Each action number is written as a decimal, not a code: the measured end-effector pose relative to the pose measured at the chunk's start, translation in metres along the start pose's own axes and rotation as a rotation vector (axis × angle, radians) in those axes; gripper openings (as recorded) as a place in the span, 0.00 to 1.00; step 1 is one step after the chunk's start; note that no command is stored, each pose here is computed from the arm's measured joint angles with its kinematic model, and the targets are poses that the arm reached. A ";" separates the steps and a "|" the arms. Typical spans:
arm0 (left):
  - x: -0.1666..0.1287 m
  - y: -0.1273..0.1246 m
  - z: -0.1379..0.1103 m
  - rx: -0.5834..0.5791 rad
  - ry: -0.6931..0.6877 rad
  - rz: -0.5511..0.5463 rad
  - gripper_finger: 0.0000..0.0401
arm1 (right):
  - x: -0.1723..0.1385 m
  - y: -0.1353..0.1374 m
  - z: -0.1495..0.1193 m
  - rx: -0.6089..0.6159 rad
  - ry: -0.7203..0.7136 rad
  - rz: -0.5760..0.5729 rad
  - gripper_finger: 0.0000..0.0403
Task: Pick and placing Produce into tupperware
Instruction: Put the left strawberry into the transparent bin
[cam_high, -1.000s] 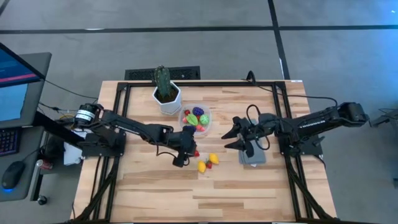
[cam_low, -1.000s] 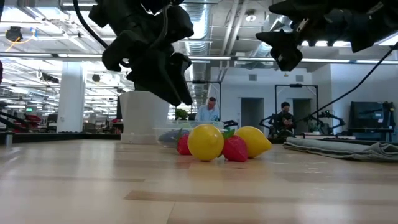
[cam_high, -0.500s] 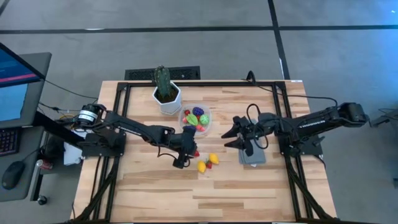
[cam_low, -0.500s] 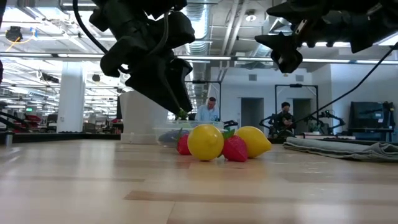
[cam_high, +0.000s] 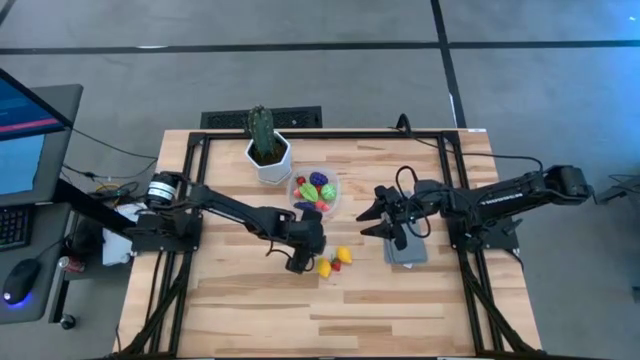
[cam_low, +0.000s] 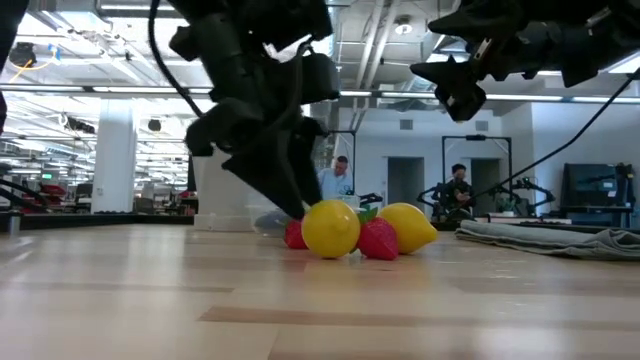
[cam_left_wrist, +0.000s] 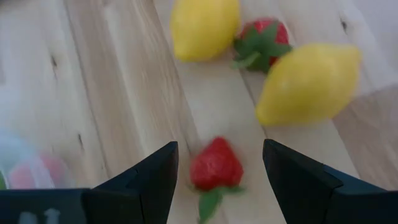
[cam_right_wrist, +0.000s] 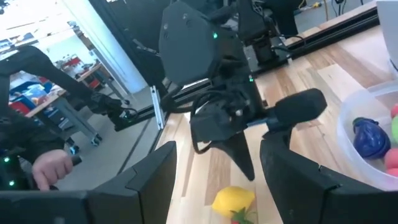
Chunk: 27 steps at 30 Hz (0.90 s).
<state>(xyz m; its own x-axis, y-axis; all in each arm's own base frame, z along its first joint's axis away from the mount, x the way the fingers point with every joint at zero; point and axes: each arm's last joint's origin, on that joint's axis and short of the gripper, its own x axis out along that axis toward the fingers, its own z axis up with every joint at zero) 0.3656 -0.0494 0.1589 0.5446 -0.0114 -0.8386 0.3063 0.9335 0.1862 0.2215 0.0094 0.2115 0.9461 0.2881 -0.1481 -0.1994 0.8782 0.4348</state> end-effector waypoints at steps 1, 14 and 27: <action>0.000 0.001 0.002 -0.001 -0.005 0.003 0.56 | 0.000 0.001 0.000 -0.001 0.001 0.003 0.63; -0.001 0.006 0.000 0.009 0.023 -0.024 0.56 | 0.002 0.006 -0.003 0.003 0.014 0.022 0.63; 0.014 0.008 -0.006 -0.053 0.053 -0.049 0.56 | 0.002 0.007 -0.002 0.000 0.005 0.027 0.63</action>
<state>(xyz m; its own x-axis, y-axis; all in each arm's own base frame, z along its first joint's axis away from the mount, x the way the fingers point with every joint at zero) 0.3707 -0.0395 0.1454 0.4877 -0.0403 -0.8721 0.2896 0.9498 0.1180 0.2212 0.0168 0.2121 0.9390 0.3135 -0.1414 -0.2244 0.8701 0.4389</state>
